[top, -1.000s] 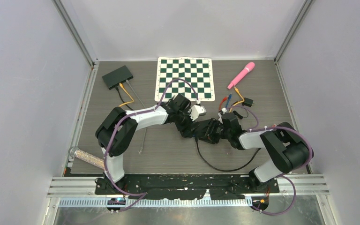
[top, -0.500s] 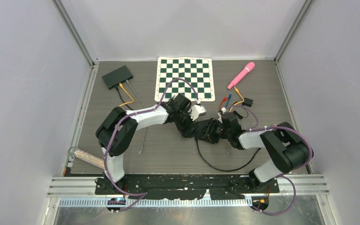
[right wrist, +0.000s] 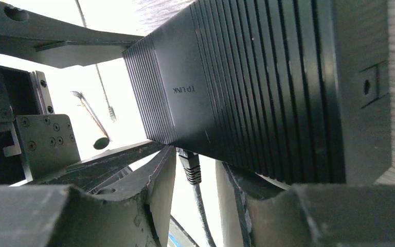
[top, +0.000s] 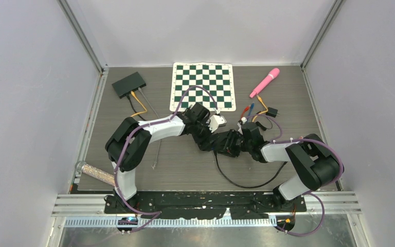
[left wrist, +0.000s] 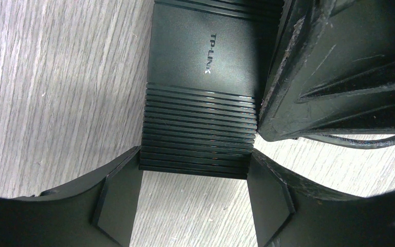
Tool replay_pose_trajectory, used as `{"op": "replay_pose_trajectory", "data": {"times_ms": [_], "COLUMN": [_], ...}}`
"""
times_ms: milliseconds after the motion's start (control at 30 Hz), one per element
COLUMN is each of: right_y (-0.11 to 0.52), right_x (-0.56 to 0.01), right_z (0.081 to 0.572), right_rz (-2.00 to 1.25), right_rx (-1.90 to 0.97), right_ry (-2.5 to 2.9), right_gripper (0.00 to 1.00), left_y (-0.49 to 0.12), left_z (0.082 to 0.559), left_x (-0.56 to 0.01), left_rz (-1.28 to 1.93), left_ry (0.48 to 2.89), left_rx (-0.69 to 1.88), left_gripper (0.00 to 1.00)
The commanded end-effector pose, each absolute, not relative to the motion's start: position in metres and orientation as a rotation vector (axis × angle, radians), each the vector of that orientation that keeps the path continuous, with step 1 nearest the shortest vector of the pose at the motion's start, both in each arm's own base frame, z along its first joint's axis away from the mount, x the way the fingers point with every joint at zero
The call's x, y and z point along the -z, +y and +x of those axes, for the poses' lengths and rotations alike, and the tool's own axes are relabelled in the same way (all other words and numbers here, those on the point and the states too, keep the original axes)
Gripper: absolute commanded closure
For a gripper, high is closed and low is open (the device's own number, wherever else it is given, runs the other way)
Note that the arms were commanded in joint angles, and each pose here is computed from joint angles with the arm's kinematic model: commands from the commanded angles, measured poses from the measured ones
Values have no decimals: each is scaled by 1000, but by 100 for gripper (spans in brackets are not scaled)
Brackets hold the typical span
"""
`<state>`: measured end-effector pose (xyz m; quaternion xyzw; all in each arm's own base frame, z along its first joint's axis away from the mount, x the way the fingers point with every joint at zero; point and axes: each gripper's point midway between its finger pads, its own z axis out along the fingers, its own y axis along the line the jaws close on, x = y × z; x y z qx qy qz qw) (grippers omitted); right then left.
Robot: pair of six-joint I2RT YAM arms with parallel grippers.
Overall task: Pull the plug from the switch port
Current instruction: Pull the connector from the switch port.
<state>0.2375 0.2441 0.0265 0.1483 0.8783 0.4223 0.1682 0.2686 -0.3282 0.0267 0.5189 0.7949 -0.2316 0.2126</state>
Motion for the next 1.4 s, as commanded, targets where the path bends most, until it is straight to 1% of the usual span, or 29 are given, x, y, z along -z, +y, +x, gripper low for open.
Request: {"op": "replay_pose_trajectory", "data": {"times_ms": [0, 333, 400, 467, 567, 633, 667, 733, 967, 1200, 1367], "right_y": [242, 254, 256, 256, 254, 250, 249, 246, 241, 248, 240], "right_x": [-23, -23, -21, -19, -19, -17, -16, -14, -16, -23, -17], "right_z": [245, 243, 243, 243, 243, 241, 240, 237, 223, 200, 195], "right_rz": [405, 389, 396, 399, 413, 422, 425, 421, 399, 273, 232], "right_rx": [-1127, -1205, -1210, -1213, -1206, -1184, -1174, -1157, -1148, -1257, -1181], "right_ry": [2493, 2495, 2499, 2499, 2492, 2498, 2499, 2514, 2572, 2640, 2682], "right_gripper": [60, 60, 62, 71, 77, 85, 91, 94, 95, 95, 95], "left_y": [-339, -341, -341, -341, -340, -339, -339, -339, -332, -324, -321], "left_z": [249, 249, 248, 249, 248, 247, 247, 247, 256, 265, 270], "left_x": [-29, -30, -30, -31, -31, -31, -31, -31, -26, -22, -19], "left_rz": [1476, 1477, 1476, 1474, 1472, 1472, 1472, 1472, 1440, 1417, 1411], "left_ry": [2222, 2220, 2221, 2218, 2220, 2221, 2218, 2220, 2244, 2257, 2273], "left_rx": [760, 776, 777, 775, 772, 774, 776, 774, 685, 592, 554], "left_gripper": [56, 56, 56, 56, 56, 56, 57, 57, 58, 58, 59]}}
